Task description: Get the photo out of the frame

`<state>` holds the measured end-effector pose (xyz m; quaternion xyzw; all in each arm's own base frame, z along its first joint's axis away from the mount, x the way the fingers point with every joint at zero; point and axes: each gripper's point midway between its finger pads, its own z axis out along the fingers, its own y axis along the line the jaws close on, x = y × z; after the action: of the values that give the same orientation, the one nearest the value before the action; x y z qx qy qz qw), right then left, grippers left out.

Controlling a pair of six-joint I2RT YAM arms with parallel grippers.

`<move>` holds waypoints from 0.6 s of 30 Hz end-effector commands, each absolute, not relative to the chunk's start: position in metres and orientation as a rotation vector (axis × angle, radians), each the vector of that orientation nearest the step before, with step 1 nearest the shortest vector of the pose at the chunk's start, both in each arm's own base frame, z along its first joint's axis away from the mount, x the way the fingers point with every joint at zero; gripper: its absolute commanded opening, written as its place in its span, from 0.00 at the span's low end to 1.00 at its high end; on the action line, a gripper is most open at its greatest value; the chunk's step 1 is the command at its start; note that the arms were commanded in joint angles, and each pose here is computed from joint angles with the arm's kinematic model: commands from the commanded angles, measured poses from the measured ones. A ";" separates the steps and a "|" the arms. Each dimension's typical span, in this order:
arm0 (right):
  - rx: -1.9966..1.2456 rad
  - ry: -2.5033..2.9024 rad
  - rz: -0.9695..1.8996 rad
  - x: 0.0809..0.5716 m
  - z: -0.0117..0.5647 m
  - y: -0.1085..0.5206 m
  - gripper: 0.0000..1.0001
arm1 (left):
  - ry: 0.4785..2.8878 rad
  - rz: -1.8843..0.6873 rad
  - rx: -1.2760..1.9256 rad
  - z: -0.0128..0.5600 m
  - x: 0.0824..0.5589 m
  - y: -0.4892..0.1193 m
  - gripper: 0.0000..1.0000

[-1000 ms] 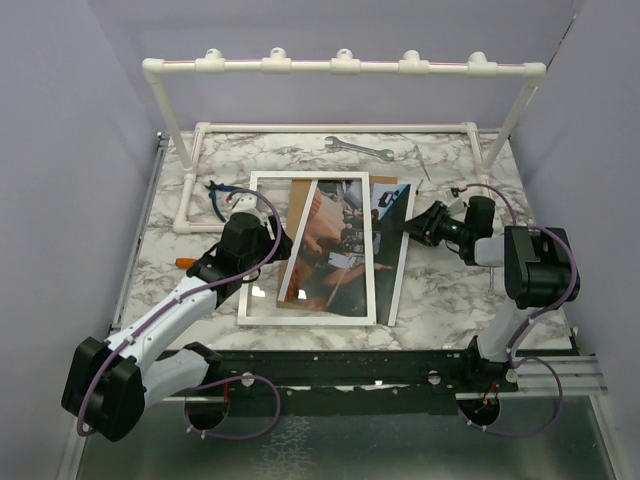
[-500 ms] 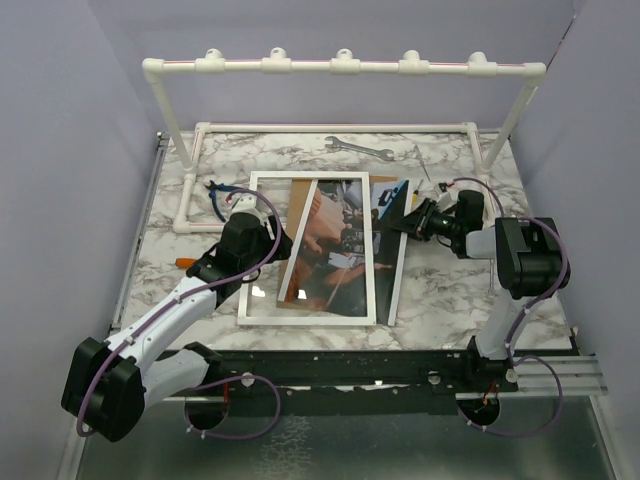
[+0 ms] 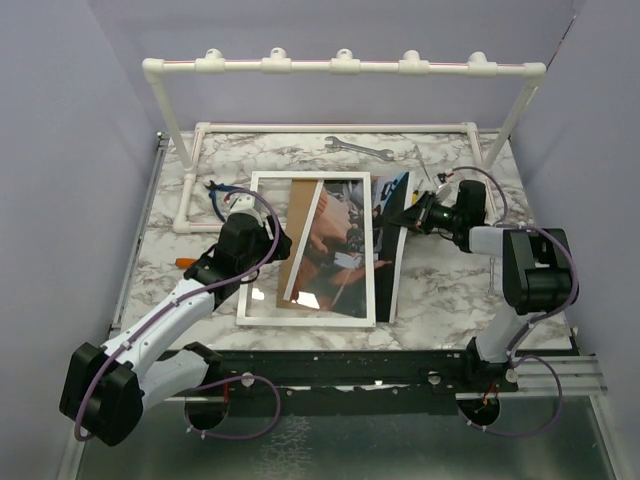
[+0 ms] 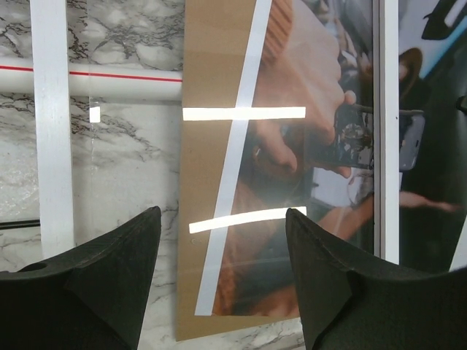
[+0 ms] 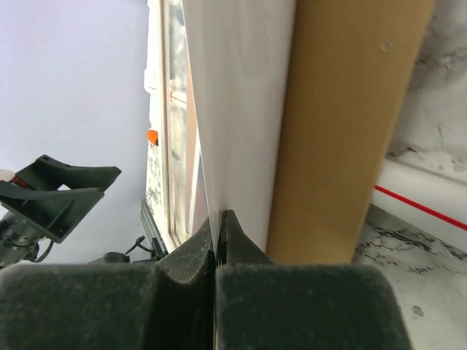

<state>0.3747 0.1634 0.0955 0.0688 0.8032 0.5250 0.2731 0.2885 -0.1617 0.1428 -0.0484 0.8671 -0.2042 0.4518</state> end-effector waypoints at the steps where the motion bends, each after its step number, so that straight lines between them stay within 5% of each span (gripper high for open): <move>1: 0.119 2.141 1.356 0.381 0.129 0.161 0.01 | 2.137 -0.489 -0.121 0.143 0.286 -0.156 0.70; 18: 0.341 2.365 0.759 0.397 0.168 0.040 0.00 | 2.131 -0.578 -0.140 0.148 0.288 -0.170 0.70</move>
<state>0.4056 0.0696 0.1650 0.1215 0.8561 0.3762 0.3327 0.2864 -0.1616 0.1445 -0.0544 0.8663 -0.2087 0.4506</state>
